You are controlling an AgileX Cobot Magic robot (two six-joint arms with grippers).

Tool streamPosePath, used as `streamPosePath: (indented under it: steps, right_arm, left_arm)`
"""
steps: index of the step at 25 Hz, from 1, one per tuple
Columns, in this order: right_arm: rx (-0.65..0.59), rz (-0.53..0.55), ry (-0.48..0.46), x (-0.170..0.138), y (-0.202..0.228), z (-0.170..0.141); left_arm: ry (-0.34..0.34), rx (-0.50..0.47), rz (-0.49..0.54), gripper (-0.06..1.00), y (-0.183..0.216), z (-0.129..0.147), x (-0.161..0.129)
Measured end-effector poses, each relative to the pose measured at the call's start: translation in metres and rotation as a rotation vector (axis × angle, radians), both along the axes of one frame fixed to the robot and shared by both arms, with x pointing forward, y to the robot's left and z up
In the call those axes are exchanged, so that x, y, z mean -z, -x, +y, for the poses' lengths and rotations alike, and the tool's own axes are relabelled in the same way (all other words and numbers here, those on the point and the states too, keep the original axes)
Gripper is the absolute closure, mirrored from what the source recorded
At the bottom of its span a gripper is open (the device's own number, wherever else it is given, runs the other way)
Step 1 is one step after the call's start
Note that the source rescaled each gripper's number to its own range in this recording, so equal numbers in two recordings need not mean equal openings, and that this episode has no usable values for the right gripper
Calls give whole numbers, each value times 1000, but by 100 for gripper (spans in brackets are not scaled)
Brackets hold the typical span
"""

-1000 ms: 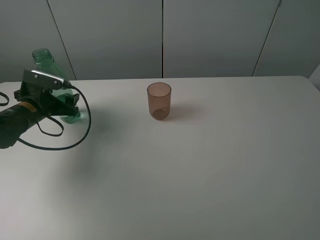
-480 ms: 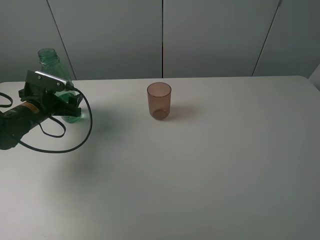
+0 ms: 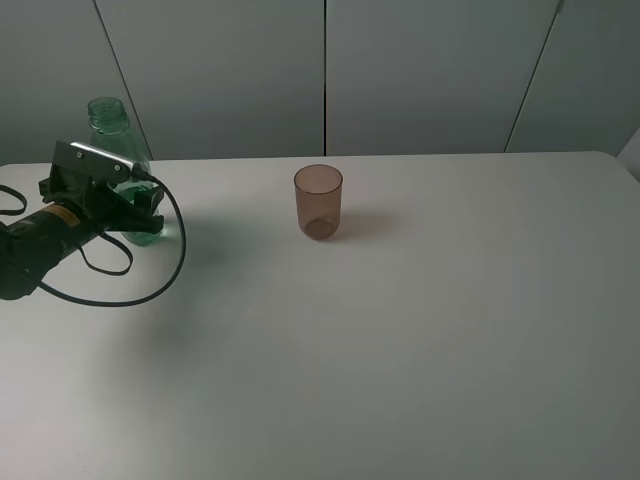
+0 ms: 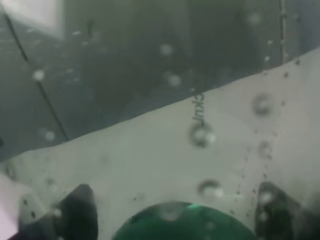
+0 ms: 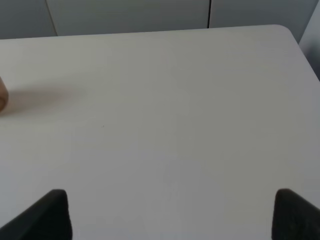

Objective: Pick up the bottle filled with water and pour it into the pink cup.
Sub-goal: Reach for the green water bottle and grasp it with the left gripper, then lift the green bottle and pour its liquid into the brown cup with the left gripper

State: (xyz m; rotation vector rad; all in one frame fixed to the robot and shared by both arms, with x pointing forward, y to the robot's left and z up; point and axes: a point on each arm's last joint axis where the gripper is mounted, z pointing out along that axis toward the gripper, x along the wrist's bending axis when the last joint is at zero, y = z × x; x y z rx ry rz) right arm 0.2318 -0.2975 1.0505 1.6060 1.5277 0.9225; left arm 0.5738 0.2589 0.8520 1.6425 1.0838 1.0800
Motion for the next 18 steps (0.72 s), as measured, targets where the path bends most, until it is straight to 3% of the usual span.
streamPosePath:
  steps: [9, 11, 18]
  right_arm:
    - [0, 0, 0, 0, 0, 0]
    - [0, 0, 0, 0, 0, 0]
    - [0, 0, 0, 0, 0, 0]
  left_arm:
    - [-4, 3, -3, 86, 0, 0, -1]
    - [-7, 11, -4, 91, 0, -1, -4]
    - [-30, 112, -96, 91, -11, -10, -49]
